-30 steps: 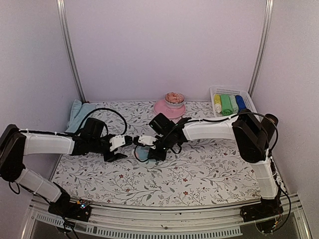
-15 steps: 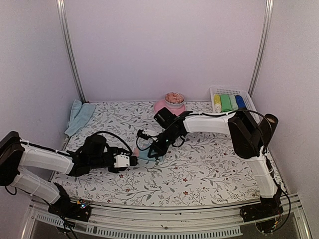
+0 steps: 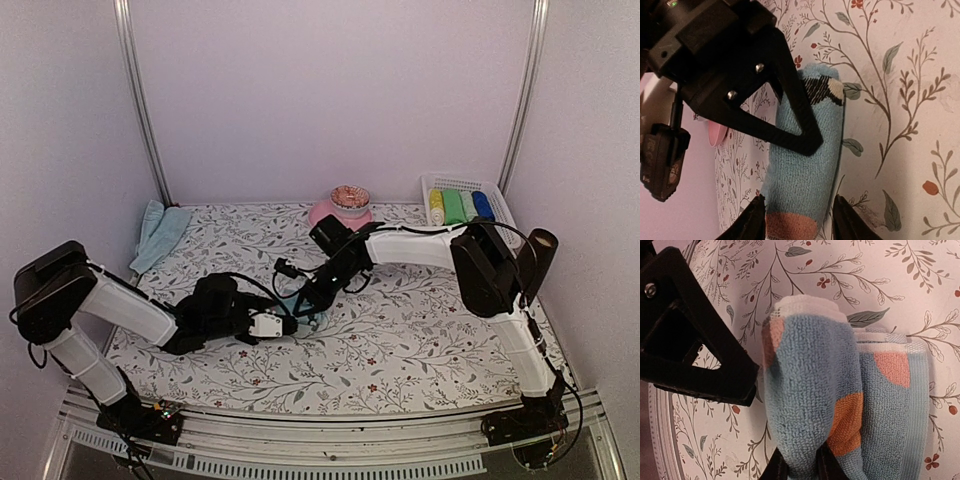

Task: Roll the towels
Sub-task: Roll the towel at the center of the board.

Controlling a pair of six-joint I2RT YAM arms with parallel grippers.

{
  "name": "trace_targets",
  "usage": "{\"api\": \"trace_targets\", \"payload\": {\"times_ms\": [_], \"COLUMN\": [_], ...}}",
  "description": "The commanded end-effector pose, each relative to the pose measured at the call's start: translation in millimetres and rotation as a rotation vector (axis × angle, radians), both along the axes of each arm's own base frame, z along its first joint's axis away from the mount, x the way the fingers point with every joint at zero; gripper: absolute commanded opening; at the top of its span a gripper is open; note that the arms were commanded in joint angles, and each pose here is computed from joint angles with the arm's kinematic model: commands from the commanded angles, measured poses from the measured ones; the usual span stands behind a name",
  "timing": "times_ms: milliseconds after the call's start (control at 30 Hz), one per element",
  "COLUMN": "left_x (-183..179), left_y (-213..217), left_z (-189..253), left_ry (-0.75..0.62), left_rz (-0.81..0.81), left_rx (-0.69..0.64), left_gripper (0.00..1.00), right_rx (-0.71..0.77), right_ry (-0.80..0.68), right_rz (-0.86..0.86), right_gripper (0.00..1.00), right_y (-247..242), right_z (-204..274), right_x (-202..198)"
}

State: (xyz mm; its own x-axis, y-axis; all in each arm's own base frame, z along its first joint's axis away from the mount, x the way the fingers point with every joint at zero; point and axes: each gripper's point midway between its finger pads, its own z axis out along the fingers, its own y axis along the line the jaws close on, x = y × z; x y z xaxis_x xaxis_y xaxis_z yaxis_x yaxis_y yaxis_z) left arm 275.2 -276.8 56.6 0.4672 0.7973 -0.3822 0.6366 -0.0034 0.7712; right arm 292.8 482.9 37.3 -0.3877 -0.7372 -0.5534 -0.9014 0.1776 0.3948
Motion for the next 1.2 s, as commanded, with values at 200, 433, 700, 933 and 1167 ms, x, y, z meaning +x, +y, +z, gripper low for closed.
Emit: {"api": "trace_targets", "payload": {"times_ms": [200,433,700,933,1167], "left_x": [12,12,7,10,13], "left_y": [-9,-6,-5,-4,-5], "left_z": [-13,-31,-48,-50,-50], "left_ry": [-0.051,-0.011,0.078,0.105,0.16], "left_rz": [-0.003,-0.001,-0.019,-0.021,-0.035], "left_rx": [0.053,0.114,0.163,0.17,0.179], "left_gripper": [0.45,0.24,0.12,0.13,0.14], "right_rx": [-0.088,-0.061,-0.059,-0.056,-0.05], "right_ry": [0.156,0.147,0.055,-0.014,-0.07], "right_rz": [0.034,0.037,-0.017,-0.103,-0.172], "right_gripper": [0.17,0.28,0.57,0.81,0.89], "right_y": [-15,-11,-9,-16,-22], "right_z": [-44,-31,-14,-1,13], "right_x": [-29,-28,-9,21,43]}}
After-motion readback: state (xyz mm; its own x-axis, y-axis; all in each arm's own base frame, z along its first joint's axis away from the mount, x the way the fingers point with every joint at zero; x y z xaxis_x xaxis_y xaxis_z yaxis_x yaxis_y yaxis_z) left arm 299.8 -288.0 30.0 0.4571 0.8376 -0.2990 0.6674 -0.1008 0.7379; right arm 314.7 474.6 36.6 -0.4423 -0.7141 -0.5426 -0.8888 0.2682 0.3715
